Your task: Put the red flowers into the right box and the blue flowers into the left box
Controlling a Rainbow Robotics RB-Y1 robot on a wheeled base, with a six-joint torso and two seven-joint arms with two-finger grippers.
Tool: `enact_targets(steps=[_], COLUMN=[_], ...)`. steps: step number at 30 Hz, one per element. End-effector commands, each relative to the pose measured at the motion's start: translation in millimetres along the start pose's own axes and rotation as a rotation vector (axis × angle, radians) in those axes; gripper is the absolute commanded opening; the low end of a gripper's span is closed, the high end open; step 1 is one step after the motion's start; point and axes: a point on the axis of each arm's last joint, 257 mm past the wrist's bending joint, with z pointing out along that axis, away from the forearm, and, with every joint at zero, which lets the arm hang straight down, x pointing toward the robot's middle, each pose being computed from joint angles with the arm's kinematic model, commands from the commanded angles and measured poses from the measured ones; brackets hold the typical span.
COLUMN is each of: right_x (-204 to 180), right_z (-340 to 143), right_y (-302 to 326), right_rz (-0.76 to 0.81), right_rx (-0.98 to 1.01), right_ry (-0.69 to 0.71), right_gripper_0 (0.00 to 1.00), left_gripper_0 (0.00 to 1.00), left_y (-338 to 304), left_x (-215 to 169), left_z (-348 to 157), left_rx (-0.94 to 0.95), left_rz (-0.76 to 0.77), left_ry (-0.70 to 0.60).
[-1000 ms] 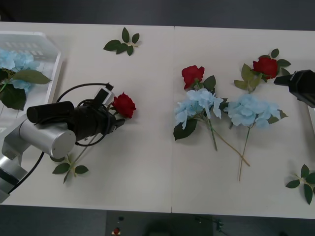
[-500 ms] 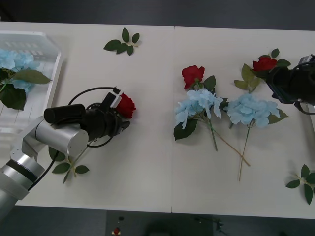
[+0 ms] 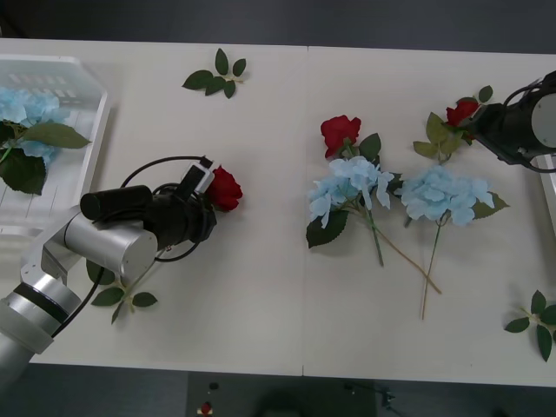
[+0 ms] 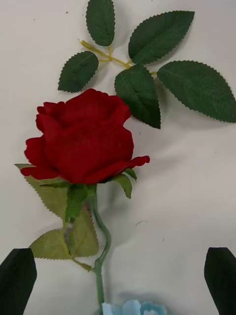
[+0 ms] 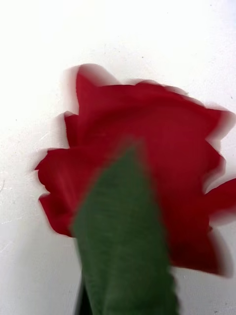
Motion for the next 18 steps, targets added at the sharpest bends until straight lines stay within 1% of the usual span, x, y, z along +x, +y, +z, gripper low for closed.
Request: enact_targets(steps=[1,5,9,16,18], right_x=[-9,-8,-5,9,15], right_z=[9,19,29,46,51], right_y=[19,24,27,24,22], right_rz=[-0.015,0.007,0.021,0.016,0.009], right_rx=[0.043,0.067,0.091,0.122,0.129], right_ry=[-0.033,-0.043,-0.051,-0.068,-0.070], right_gripper_0=[1.00,1.00,1.00,1.00,1.00], left_gripper_0=[0.00,0.00,0.00,0.00,0.00], left_y=[6,7,14,27,33], left_x=[-19,-40,-77,-152,-175], left_z=[-3,-12,-31,-76,-96], left_rx=[-0.006,-0.004,-0.007,-0.016,0.005], left_rz=[-0.005,-0.006,-0.003,0.018,-0.015], left_ry=[-0.026,-0.072,-0.149,-0.299,-0.325])
